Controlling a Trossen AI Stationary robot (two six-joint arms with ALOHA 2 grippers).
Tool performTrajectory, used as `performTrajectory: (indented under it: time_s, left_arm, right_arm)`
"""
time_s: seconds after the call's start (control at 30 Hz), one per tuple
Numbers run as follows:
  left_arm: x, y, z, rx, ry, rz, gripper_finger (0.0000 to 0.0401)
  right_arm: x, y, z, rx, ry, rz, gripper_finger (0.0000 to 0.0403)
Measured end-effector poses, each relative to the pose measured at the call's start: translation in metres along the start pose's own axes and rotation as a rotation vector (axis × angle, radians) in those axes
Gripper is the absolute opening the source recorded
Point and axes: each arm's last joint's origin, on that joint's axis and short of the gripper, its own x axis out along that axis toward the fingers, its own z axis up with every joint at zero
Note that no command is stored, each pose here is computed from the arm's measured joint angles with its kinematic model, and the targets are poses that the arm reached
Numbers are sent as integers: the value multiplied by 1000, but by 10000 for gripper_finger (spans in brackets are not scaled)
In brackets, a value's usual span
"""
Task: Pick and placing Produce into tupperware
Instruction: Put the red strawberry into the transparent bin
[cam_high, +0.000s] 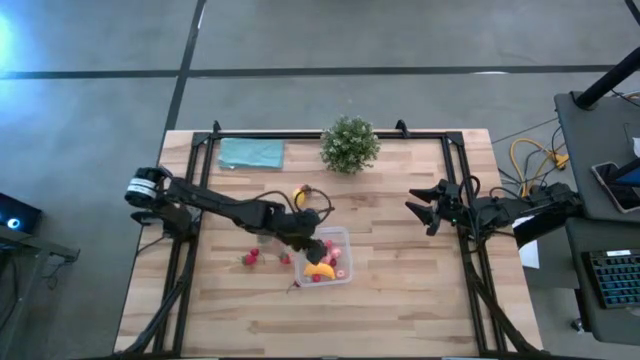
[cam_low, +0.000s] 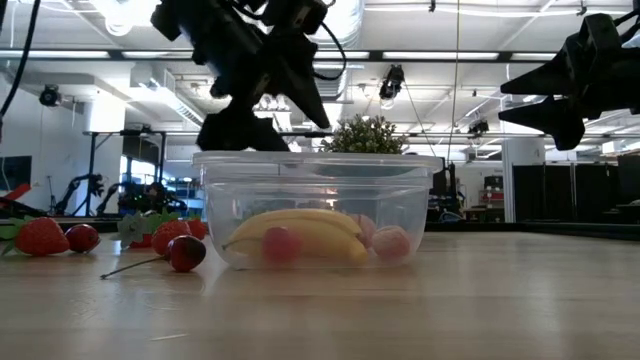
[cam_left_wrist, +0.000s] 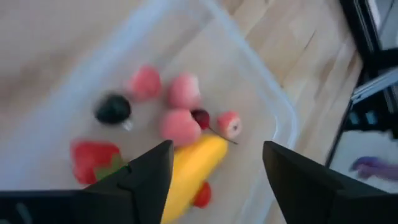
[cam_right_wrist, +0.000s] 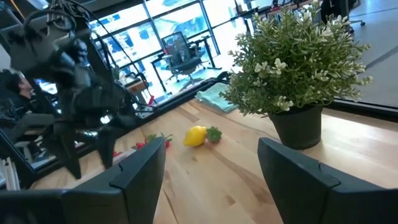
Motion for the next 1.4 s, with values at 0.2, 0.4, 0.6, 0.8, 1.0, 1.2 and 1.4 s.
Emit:
performTrajectory:
  time_s: [0.2,0.4,0.6,0.8,1.0,1.2,1.4]
  left_arm:
    - [-37,-3,20,417,-79,147,239]
    - [-60,32,53,481,-91,351,239]
    - [-63,74,89,591,-44,399,240]
    - [-50,106,109,611,11,408,240]
    - [-30,114,114,701,26,404,240]
    - [-11,125,112,691,86,419,240]
    - [-3,130,111,686,110,436,240]
  right_arm:
    - [0,0,0,0,-1,0,254]
    - [0,0,0,0,0,-1,249]
    - [0,0,-1,-5,6,-3,249]
    - [0,0,-1,-5,5,-2,255]
    - [0,0,-1,-5,6,-3,255]
    - [0,0,-1,-5,6,-3,251]
    - [0,0,-1,-5,6,-2,255]
